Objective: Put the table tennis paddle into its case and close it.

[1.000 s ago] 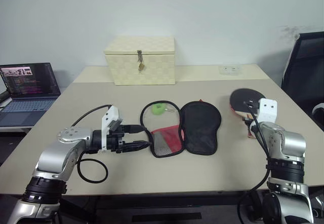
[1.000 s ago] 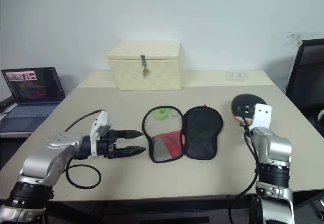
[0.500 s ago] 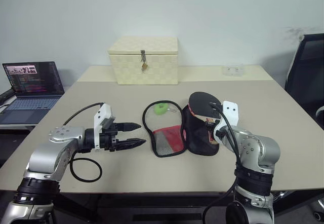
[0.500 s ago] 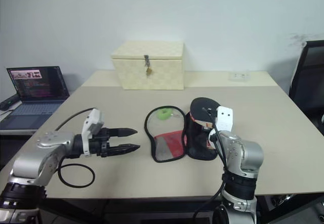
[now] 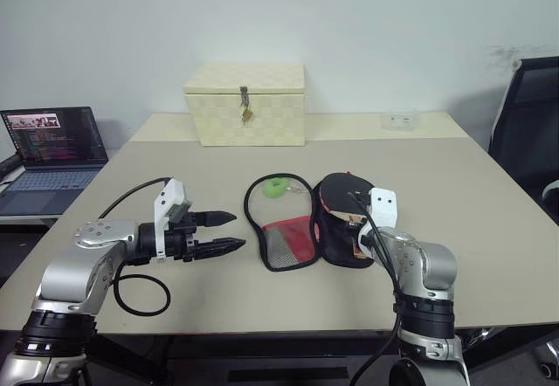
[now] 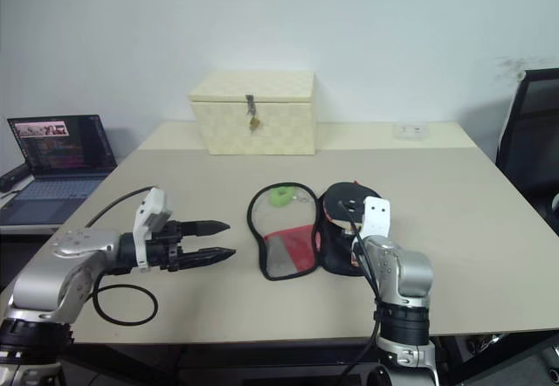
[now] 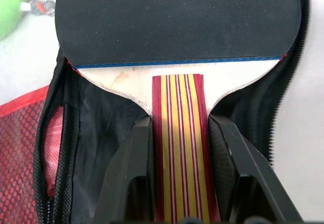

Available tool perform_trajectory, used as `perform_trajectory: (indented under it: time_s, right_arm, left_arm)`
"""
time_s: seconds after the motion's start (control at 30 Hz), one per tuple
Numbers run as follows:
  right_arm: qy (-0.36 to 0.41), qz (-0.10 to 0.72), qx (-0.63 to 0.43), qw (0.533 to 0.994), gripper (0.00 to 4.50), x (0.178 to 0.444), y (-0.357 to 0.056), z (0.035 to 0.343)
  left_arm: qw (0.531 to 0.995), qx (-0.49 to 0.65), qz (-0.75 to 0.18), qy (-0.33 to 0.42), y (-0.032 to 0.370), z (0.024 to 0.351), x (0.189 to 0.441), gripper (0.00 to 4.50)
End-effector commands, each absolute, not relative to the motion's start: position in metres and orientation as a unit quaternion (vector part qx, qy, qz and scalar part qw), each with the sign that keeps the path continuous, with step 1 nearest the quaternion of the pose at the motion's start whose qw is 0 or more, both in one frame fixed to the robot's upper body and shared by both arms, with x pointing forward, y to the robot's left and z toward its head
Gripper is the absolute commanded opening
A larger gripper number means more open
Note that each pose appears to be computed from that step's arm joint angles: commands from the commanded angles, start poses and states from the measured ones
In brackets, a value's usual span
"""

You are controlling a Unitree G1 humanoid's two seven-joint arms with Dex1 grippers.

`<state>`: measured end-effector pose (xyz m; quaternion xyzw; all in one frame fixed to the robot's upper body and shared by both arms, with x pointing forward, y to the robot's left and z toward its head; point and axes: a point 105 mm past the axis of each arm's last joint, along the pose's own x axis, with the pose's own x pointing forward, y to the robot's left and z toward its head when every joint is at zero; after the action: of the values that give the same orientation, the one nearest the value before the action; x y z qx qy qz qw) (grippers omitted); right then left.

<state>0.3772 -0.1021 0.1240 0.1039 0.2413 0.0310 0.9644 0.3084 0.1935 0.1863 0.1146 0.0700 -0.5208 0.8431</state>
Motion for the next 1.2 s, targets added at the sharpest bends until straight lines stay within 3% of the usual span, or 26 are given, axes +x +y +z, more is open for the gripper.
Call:
perform_trajectory:
  time_s: [0.03, 0.23, 0.43, 0.57, 0.9, 1.0, 1.2]
  right_arm:
    - [0.212, 0.038, 0.1, 0.971, 1.09, 0.38, -0.098, 0.136]
    - [0.217, 0.03, 0.106, 0.97, 1.09, 0.379, -0.099, 0.128]
    - [0.205, 0.045, 0.099, 0.973, 2.98, 0.378, -0.093, 0.133]
    - [0.183, 0.122, 0.061, 0.974, 4.31, 0.367, -0.074, 0.15]
    - [0.081, 0.397, -0.039, 0.914, 4.31, 0.31, -0.083, 0.222]
    - [0.081, 0.442, -0.056, 0.892, 4.37, 0.296, -0.088, 0.227]
    - [0.084, 0.45, -0.074, 0.886, 4.37, 0.292, -0.098, 0.228]
  left_arm:
    - [0.844, 0.132, -0.518, 0.047, 0.196, 0.201, 0.305, 3.55]
    - [0.843, 0.132, -0.519, 0.048, 0.197, 0.199, 0.306, 3.55]
    - [0.843, 0.136, -0.518, 0.051, 0.198, 0.197, 0.307, 3.55]
    - [0.846, 0.138, -0.512, 0.057, 0.198, 0.194, 0.309, 3.55]
    - [0.889, 0.137, -0.431, 0.071, 0.222, 0.178, 0.332, 3.55]
    - [0.9, 0.15, -0.4, 0.087, 0.233, 0.168, 0.344, 3.0]
    - [0.915, 0.167, -0.349, 0.113, 0.239, 0.149, 0.373, 0.89]
